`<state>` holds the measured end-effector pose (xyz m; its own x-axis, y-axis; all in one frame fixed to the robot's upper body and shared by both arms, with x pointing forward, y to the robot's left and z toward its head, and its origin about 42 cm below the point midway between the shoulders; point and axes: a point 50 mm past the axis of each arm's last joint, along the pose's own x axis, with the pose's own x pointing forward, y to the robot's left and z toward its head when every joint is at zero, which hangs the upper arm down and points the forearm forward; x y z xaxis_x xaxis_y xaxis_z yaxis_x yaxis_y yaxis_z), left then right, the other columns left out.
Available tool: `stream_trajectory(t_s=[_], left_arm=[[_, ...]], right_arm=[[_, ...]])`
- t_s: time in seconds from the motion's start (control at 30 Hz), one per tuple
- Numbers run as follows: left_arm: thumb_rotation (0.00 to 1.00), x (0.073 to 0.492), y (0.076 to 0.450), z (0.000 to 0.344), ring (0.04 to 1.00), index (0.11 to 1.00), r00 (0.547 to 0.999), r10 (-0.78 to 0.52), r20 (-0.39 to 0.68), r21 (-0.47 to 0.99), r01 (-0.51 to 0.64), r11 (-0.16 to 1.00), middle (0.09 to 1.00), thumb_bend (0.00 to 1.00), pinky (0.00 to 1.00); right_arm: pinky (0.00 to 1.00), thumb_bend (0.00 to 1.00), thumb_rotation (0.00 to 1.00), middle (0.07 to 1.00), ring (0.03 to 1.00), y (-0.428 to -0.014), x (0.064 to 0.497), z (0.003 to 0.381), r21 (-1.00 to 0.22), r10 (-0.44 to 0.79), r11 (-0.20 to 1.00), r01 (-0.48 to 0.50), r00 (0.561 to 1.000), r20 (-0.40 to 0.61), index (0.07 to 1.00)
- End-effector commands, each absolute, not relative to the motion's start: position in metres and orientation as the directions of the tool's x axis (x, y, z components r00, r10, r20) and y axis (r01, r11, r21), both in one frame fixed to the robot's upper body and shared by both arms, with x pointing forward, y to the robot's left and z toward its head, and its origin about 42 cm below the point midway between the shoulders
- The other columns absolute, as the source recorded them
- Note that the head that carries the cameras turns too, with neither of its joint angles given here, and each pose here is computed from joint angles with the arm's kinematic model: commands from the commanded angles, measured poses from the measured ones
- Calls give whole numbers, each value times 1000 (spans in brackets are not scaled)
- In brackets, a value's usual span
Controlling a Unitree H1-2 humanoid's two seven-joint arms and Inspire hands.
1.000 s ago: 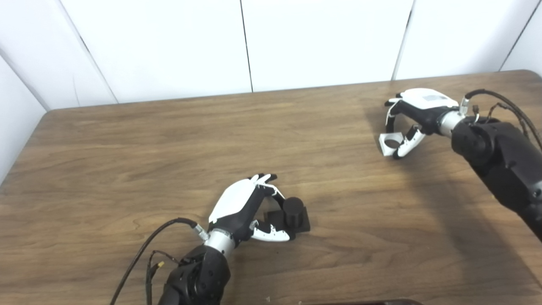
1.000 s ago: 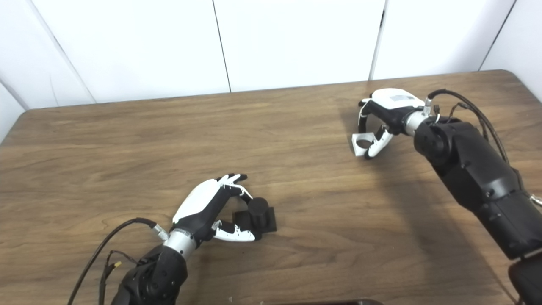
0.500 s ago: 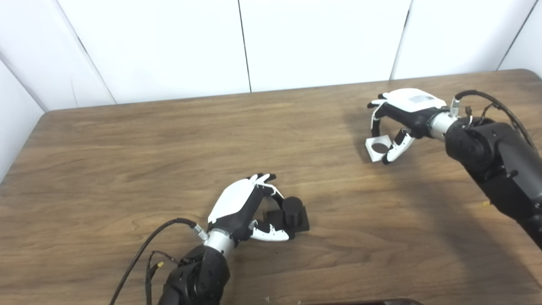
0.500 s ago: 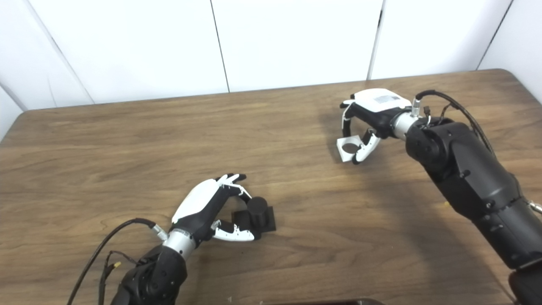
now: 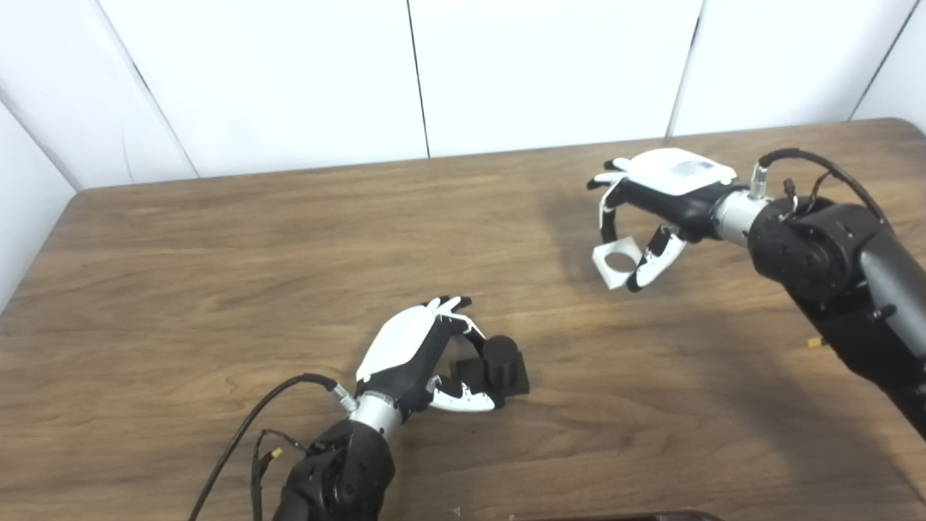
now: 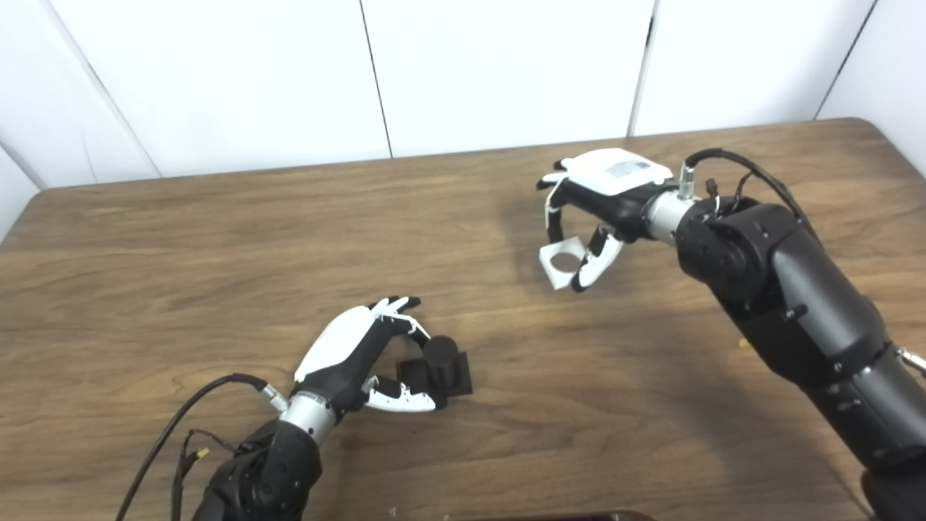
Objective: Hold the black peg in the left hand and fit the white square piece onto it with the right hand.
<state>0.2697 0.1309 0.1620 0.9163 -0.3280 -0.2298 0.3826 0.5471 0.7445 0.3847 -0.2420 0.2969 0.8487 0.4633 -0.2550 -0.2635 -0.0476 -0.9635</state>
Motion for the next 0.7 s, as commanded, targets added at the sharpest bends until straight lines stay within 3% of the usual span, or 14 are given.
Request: stream_trajectory(t_s=[0.0,0.67], left_arm=[[79,270,136,146,1000,491,907,-296,-298,743,416,524,952,501,1000],[80,270,134,149,1000,490,909,-291,-299,748,412,520,952,501,1000]], right_arm=[[1000,520,131,920,1000,-235,383,329,-983,493,-41,-181,852,-177,488],[1000,520,132,914,1000,-179,357,348,-978,661,-49,-203,728,-184,487]])
